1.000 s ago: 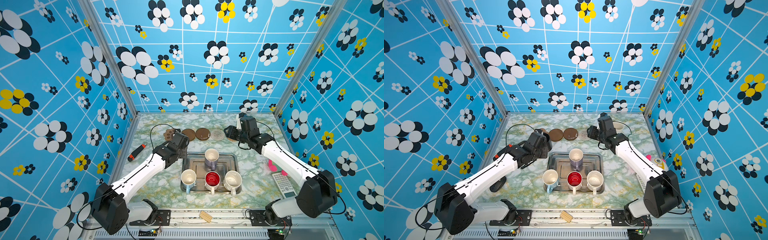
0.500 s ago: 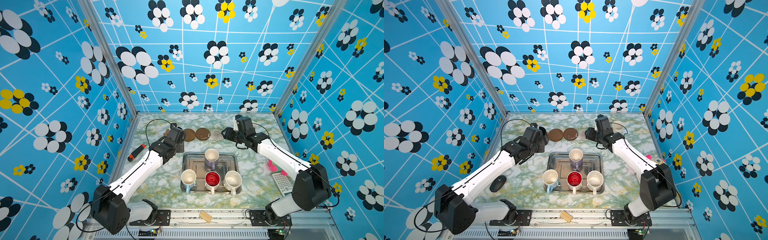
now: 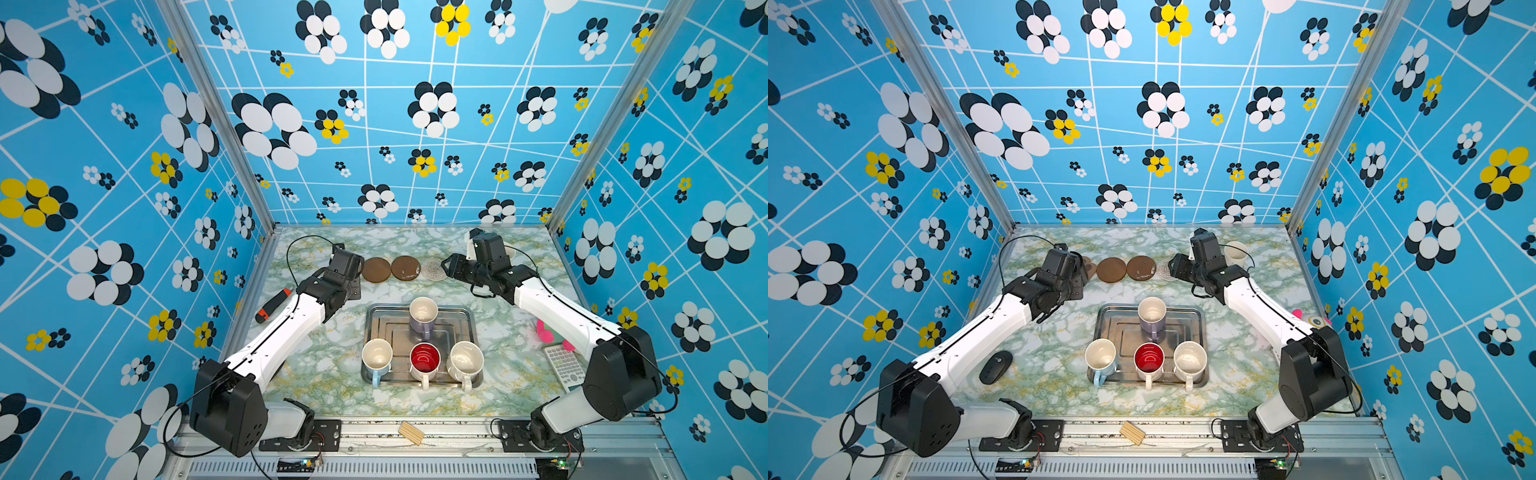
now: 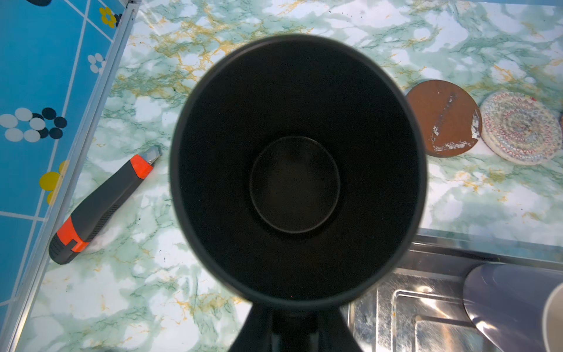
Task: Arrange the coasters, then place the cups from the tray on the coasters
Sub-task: 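Carry the black mug with the left gripper toward the paw-shaped cork coaster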
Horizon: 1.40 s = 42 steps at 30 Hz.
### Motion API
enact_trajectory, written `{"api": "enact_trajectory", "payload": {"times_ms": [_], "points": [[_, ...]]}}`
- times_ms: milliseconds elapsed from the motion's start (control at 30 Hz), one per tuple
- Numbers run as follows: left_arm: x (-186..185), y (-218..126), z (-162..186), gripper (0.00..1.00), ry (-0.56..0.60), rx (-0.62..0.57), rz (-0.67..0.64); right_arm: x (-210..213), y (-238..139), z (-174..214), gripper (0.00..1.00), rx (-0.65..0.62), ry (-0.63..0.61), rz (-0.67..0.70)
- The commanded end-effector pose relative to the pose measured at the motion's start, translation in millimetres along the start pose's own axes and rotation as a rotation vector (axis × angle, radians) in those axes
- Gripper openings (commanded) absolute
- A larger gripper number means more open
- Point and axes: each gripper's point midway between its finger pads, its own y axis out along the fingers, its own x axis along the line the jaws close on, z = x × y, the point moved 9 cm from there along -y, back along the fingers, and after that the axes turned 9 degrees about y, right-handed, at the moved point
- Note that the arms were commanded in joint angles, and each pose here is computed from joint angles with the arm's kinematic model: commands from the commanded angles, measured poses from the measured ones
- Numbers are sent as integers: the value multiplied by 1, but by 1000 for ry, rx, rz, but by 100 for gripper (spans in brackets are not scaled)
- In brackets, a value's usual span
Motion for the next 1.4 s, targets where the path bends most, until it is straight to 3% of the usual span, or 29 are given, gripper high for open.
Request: {"api": "enact_trajectory", "payload": {"times_ms": [0,400,867,1367], "points": [[4,0,-30,0,-42,-140,-12,5,5,-3,50,-7,-15,-13],[13,40,-47,0,-116,-199,5,3,18,-3,50,16,-23,4],[7,94,-60,0,-76,-191,-34,3,20,-4,50,16,-42,22],[16,125,-60,0,-77,-179,-52,-1,21,-3,50,18,-47,43]]}}
